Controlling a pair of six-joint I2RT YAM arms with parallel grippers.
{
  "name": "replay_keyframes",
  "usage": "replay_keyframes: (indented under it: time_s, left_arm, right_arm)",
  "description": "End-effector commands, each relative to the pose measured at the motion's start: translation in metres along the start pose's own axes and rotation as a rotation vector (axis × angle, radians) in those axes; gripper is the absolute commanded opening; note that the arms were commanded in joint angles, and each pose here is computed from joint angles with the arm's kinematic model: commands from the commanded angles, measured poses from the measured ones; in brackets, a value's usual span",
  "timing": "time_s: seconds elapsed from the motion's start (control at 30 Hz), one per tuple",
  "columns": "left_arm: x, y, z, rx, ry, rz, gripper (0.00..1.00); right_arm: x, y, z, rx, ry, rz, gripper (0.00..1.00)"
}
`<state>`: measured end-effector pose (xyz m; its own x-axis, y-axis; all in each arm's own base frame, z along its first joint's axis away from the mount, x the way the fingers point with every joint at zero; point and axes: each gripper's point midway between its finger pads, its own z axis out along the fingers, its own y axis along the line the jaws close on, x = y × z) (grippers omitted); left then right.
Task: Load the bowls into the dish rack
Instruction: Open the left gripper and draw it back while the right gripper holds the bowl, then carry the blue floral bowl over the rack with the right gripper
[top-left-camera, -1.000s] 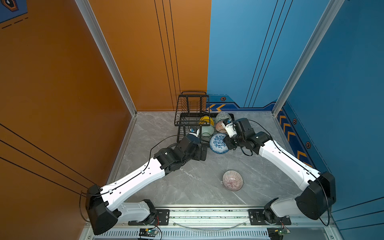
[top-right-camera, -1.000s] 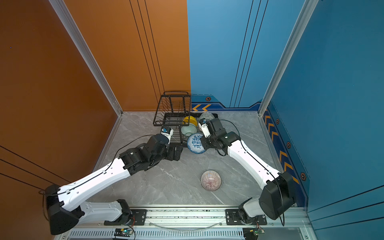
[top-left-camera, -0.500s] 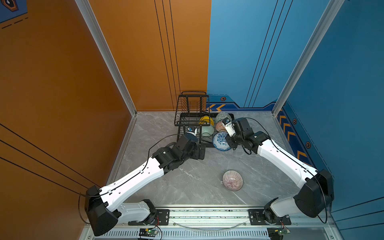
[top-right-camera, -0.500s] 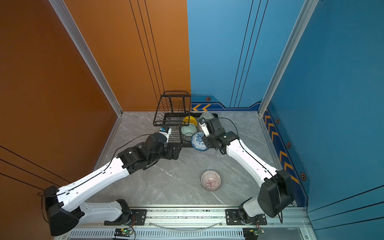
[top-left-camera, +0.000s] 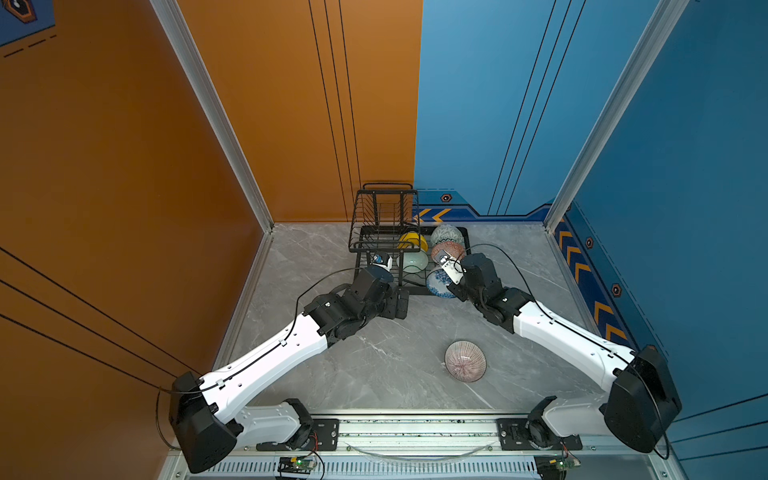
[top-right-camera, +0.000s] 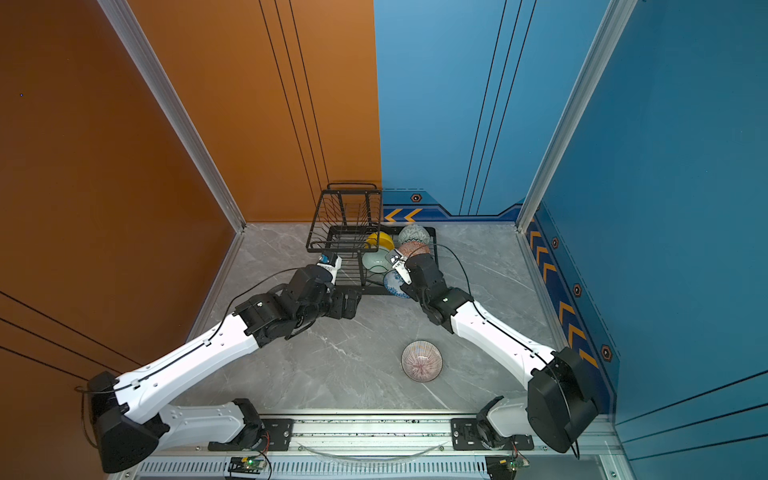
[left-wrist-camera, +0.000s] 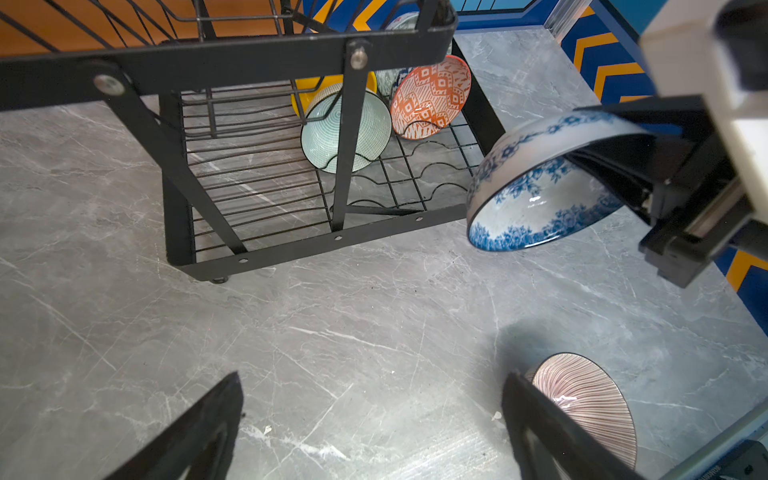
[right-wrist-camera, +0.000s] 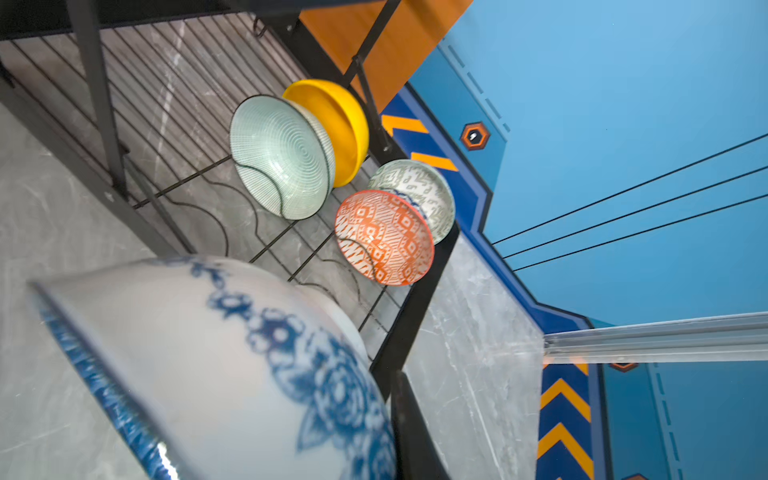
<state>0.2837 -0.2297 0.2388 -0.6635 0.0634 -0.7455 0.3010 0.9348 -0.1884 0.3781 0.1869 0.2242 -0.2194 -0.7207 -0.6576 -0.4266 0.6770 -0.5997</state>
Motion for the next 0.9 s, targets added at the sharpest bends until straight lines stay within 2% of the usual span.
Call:
replay_keyframes:
  time_s: [0.0, 0.47, 0.87]
  left_arm:
    - [0.006, 0.004, -0.001, 0.004, 0.022, 0.008, 0.98]
    - [0.006, 0.003, -0.003, 0.018, 0.020, 0.011, 0.98]
    - [0.004, 0.003, -0.007, 0.029, 0.018, 0.020, 0.98]
  right_arm:
    - [-0.029, -0.027, -0.012, 0.136, -0.118, -0.042, 0.00]
    - [-0.029, -0.018, 0.004, 0.202, -0.114, -0.275, 0.00]
    - [-0.030, -0.005, 0.027, 0.188, -0.096, -0.392, 0.00]
